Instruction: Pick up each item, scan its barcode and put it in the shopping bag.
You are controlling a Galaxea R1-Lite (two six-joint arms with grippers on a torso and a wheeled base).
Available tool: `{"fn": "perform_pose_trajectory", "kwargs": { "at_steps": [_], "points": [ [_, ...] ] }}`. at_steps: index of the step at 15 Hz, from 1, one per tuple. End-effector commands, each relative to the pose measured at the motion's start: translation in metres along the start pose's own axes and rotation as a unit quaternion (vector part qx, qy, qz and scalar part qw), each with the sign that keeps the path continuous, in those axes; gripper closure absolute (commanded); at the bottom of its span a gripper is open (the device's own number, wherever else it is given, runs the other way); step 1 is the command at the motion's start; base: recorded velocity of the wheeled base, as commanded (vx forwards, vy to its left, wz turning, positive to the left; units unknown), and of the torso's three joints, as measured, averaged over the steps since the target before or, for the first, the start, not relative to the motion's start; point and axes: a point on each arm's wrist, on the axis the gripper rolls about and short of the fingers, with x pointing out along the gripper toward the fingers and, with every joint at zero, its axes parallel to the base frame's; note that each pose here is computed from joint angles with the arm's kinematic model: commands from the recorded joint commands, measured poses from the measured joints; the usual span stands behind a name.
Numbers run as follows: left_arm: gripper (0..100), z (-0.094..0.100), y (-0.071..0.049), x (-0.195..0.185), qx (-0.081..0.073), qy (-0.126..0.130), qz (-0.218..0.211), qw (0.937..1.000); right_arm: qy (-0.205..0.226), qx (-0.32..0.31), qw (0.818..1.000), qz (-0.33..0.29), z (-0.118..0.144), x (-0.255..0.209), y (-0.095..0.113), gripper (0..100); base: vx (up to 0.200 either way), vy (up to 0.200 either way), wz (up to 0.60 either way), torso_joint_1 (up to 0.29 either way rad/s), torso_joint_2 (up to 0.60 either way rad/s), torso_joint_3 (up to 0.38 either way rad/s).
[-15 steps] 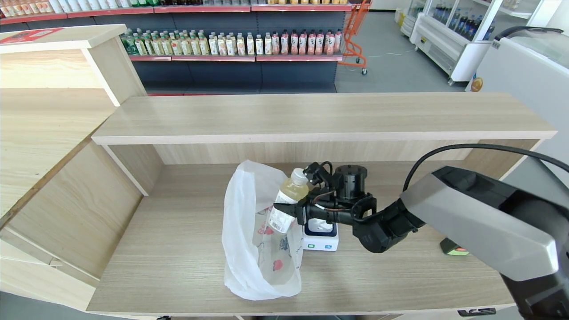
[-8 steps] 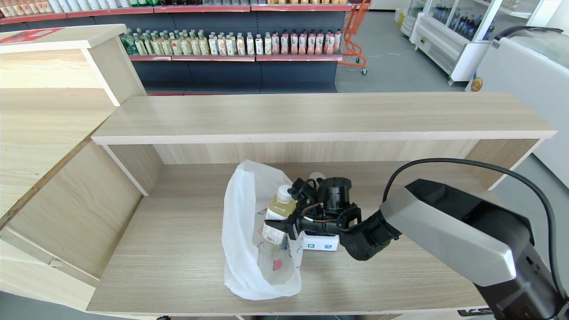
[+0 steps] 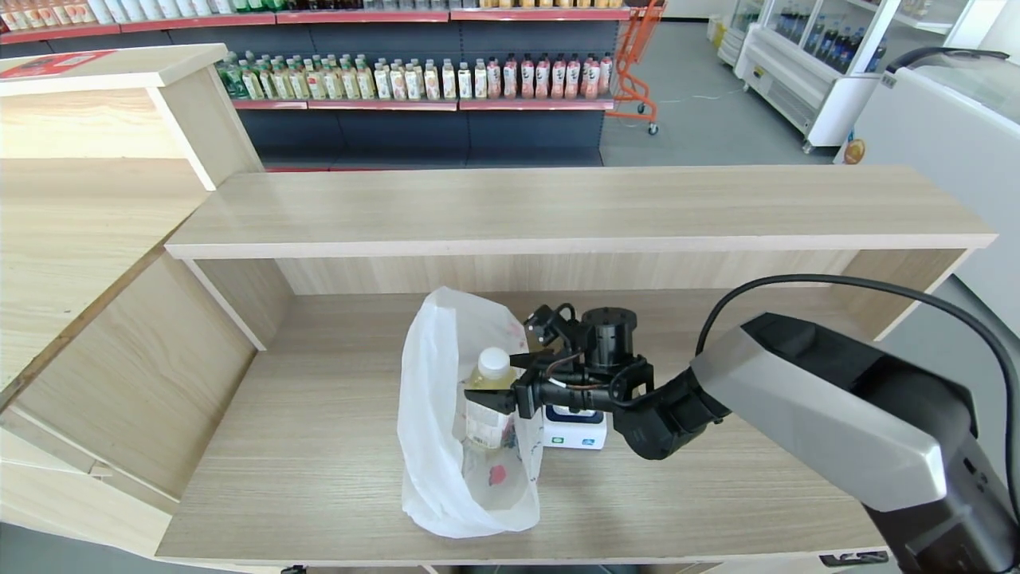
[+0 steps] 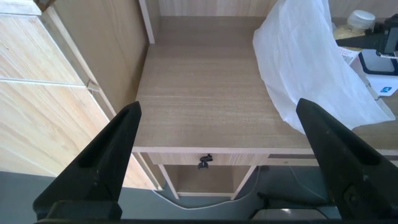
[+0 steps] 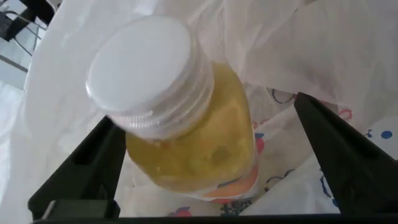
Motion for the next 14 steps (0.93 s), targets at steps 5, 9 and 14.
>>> {"fn": "perform_pose_trajectory", "kwargs": {
  "at_steps": [5, 9, 14],
  "points": [
    [0, 0.0, 0.0, 0.0, 0.0, 0.0, 0.0, 1.0, -0.025, 0.097, 0.994, -0.033, 0.04, -0.049, -0.005, 0, 0.0, 0.0, 0.0, 0.0, 0.0, 0.0],
    [0, 0.0, 0.0, 0.0, 0.0, 0.0, 0.0, 1.0, -0.018, 0.113, 0.991, -0.062, 0.045, -0.088, -0.005, 0, 0.0, 0.0, 0.0, 0.0, 0.0, 0.0],
    [0, 0.0, 0.0, 0.0, 0.0, 0.0, 0.0, 1.0, -0.021, 0.129, 0.991, -0.031, 0.047, -0.074, 0.018, 0, 0.0, 0.0, 0.0, 0.0, 0.0, 0.0]
  ]
}}
